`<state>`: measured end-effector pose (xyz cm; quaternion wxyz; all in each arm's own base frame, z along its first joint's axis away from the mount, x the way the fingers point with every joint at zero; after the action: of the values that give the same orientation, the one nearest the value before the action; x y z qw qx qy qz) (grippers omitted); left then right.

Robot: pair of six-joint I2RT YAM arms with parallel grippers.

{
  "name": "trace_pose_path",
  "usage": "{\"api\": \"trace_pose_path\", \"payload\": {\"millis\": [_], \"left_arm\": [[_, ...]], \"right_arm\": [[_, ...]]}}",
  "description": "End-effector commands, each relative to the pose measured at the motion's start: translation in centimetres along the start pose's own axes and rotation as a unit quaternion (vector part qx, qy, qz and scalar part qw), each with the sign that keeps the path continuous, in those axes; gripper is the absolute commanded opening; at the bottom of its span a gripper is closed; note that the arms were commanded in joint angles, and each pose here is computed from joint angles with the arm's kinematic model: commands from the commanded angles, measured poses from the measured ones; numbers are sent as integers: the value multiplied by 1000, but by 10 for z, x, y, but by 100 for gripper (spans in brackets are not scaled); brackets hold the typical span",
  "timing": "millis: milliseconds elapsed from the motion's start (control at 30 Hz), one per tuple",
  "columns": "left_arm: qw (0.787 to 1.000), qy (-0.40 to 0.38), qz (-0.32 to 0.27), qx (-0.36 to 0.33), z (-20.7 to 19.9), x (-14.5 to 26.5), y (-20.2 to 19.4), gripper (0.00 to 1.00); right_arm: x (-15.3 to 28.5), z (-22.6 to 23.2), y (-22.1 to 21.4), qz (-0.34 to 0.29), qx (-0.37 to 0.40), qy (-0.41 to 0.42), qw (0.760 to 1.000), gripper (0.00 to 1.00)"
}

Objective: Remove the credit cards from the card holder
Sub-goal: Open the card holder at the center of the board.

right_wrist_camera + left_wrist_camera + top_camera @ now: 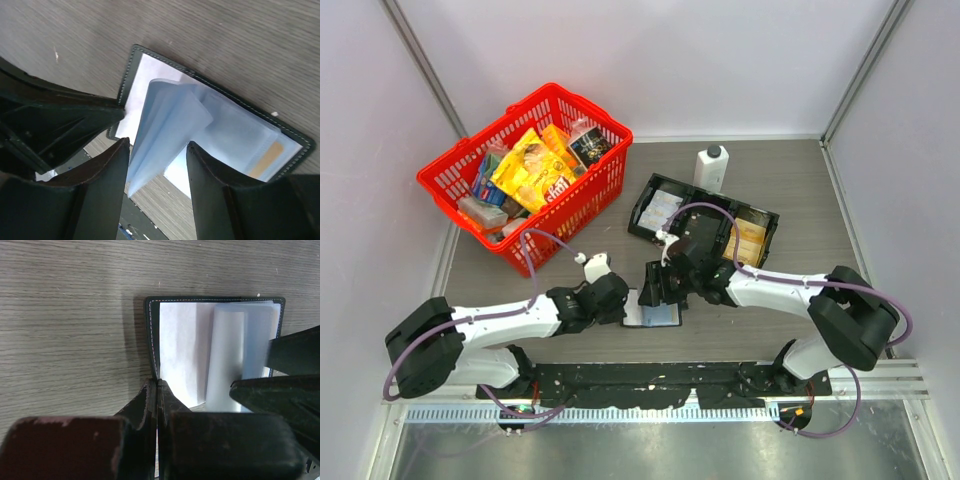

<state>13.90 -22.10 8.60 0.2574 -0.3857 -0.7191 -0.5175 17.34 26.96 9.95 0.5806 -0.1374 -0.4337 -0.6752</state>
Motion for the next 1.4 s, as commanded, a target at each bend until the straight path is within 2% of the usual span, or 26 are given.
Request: {"api": "trace_pose_path", "payload": {"millis": [0,300,633,733,800,833,867,900,933,1033,1100,1133,1233,1367], "left_arm": [[999,-25,-15,15,-16,1,10,0],[998,-34,-30,36,-12,2,10,0],[996,-51,-42,60,-10,5,10,0],[995,-50,-50,66,-7,13,13,2],[994,-58,-59,69,-6,23,18,11],[993,-61,-66,70,-6,29,22,16],[993,-64,-70,69,-5,34,25,25],[993,-66,-75,68,-4,40,27,34],[992,-69,-79,68,-3,47,30,49],[991,-74,-93,65,0,65,39,73],[989,-86,-101,61,-1,77,45,96],[989,-89,-106,59,-1,82,48,100],[986,-101,-115,65,2,96,53,100],[974,-171,-120,89,5,105,45,100]], "right_arm": [[4,26,11,-25,9,51,998,53],[-9,42,7,-12,19,55,998,54],[-1,49,18,6,32,8,999,56],[6,47,26,-9,33,-27,999,57],[14,40,29,-20,31,-67,997,58],[19,33,26,-10,29,-91,995,58],[22,28,31,-27,31,-119,992,59],[29,22,29,-21,29,-139,990,60],[32,19,29,-23,32,-153,987,61],[43,16,28,-20,29,-153,988,63],[47,20,30,-30,28,-135,990,64],[48,20,30,-31,27,-133,990,66],[50,19,28,-44,25,-127,991,67],[55,16,27,-73,-8,-125,989,65]]}}
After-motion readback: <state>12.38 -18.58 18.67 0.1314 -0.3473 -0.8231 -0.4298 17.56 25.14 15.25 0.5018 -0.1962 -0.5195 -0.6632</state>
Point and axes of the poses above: each gripper's point midway between its finger pads, its own x axis back along the fingers, its own z axis along the line the jaws close on, y = z × x, the point moved 6 cm from there along x, back along the fingers, and after that the axes turned 5 degrees about -x, right-handed, at the moved point
